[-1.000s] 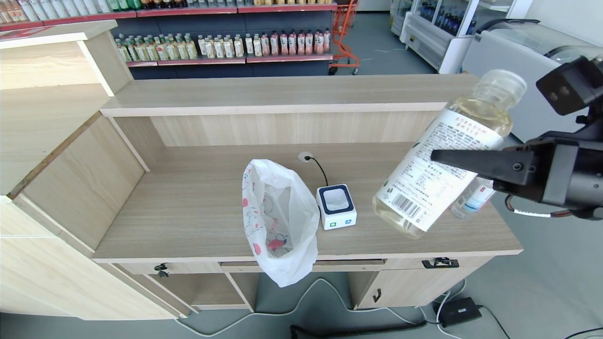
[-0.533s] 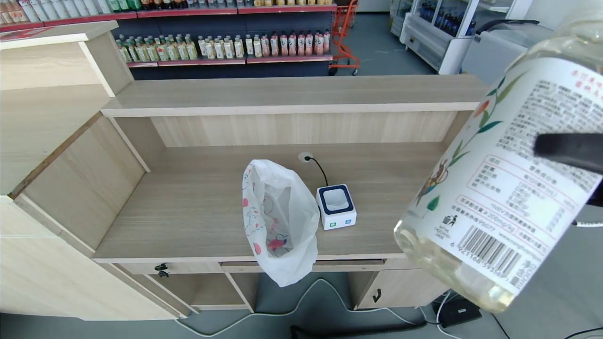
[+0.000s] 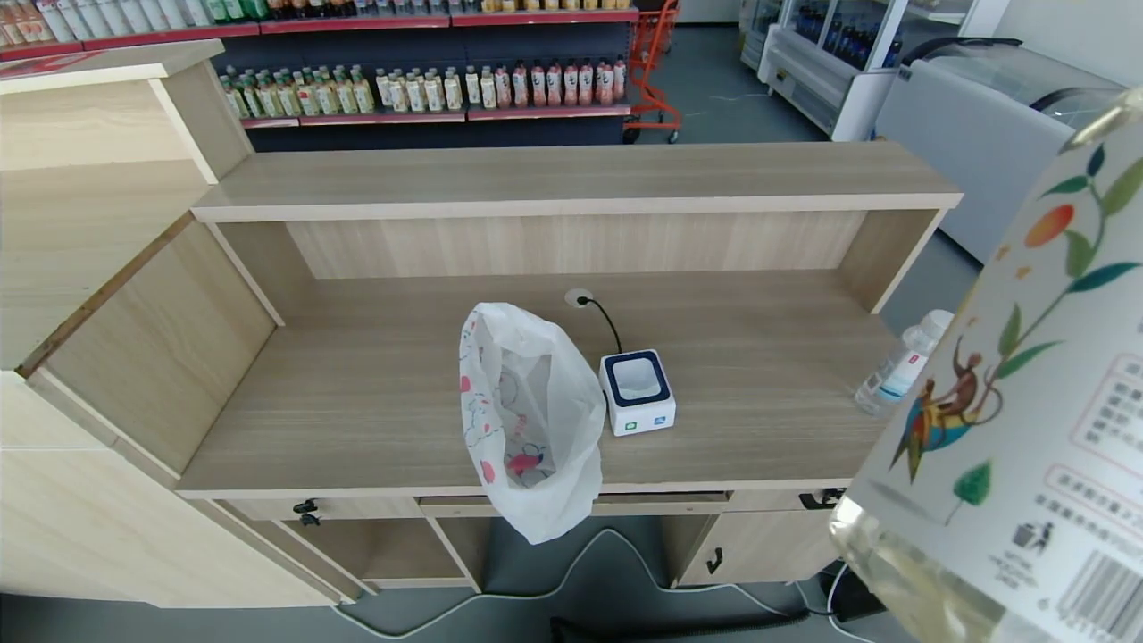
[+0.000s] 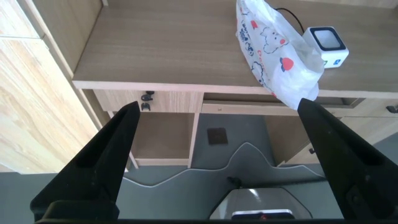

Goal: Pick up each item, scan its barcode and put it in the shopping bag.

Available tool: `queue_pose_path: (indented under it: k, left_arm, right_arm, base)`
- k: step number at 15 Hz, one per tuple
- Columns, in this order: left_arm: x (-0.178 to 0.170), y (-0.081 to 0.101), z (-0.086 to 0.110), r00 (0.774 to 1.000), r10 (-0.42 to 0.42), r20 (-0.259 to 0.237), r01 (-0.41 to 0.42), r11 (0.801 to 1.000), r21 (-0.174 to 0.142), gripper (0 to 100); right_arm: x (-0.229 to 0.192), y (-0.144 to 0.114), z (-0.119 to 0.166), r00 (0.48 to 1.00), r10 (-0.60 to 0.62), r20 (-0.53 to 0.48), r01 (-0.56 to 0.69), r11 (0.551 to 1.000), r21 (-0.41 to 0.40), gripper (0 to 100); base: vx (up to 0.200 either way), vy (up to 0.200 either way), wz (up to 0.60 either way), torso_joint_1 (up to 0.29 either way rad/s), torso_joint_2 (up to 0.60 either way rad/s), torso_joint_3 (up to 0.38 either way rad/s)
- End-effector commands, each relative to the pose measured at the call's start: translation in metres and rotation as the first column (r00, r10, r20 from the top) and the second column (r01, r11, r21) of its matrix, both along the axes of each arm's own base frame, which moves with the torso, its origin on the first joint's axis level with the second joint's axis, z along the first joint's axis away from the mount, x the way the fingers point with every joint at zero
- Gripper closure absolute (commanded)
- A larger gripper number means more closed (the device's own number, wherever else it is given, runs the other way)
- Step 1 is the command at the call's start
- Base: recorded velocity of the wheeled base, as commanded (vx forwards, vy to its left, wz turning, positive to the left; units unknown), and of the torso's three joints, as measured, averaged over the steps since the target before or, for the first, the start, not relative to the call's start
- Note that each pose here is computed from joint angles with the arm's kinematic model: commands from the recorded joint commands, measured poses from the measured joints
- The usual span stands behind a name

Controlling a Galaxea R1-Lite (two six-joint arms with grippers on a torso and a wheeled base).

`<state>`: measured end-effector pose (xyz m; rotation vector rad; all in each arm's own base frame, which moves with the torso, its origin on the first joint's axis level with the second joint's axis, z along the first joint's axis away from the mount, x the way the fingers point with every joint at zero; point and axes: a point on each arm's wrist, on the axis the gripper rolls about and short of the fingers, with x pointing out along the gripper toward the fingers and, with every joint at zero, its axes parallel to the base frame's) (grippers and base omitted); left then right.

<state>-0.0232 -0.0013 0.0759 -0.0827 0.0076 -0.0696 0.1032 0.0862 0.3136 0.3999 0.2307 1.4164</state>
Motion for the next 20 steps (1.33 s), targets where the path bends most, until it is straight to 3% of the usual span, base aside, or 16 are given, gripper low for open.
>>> queue_pose_path:
  k: [1,20]
  left_arm:
    - [0.0,0.0,0.0,1.0,-0.001,0.0,0.001,1.0,0.0,0]
    - [0.0,0.0,0.0,1.0,-0.001,0.0,0.001,1.0,0.0,0]
  right_arm:
    - [-0.005,-0.003,0.002,1.0,0.0,0.006,0.0,1.0,0.004,100]
    - [-0.016,-0.015,0.002,0.999,-0.042,0.003,0.042,0.999,-0.003,100]
  base:
    - [0.0,0.0,0.0,0.0,0.0,0.0]
    - [0.0,0.0,0.0,0.0,0.0,0.0]
